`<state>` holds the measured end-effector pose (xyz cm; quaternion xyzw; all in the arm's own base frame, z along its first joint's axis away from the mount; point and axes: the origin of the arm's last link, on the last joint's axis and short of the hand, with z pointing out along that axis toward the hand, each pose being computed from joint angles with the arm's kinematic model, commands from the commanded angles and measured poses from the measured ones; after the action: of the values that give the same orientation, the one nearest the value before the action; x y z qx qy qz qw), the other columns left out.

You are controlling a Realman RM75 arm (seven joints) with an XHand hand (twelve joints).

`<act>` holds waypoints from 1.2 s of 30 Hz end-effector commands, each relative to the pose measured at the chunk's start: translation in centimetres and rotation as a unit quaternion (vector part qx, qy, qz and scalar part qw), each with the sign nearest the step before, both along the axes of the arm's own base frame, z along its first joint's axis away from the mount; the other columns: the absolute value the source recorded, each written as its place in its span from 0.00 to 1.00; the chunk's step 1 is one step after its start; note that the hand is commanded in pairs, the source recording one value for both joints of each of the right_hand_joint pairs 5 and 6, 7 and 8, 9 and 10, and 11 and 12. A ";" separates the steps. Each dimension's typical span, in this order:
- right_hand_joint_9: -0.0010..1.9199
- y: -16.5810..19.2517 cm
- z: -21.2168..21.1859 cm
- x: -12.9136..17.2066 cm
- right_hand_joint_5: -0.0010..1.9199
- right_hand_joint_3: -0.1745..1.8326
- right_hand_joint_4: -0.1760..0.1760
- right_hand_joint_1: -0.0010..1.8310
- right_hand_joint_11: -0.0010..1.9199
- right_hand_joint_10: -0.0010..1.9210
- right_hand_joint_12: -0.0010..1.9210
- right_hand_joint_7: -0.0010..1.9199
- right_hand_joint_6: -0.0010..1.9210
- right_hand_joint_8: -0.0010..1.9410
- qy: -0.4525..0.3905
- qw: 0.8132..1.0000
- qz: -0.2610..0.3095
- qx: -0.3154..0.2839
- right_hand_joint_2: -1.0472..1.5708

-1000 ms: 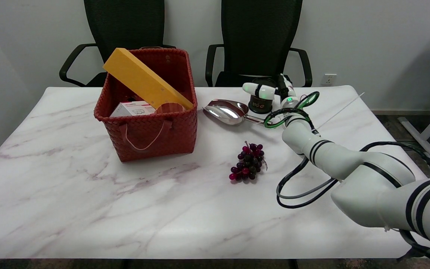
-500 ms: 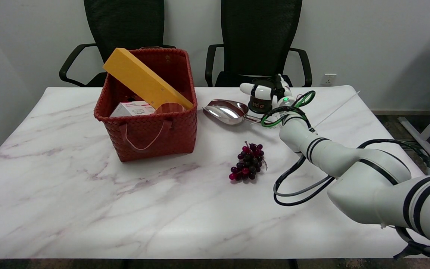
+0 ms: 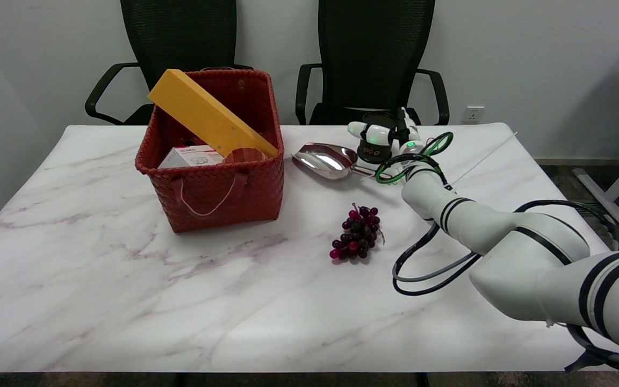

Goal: Pick up the black pen container.

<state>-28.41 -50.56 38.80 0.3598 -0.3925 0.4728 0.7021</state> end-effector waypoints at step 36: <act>0.00 0.6 0.7 -1.0 0.00 0.23 0.50 0.59 0.00 0.00 0.00 0.00 0.00 0.00 -0.032 0.999 -0.008 -0.025 0.62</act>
<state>-29.31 -49.98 39.48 0.3393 -0.3978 0.4726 0.7094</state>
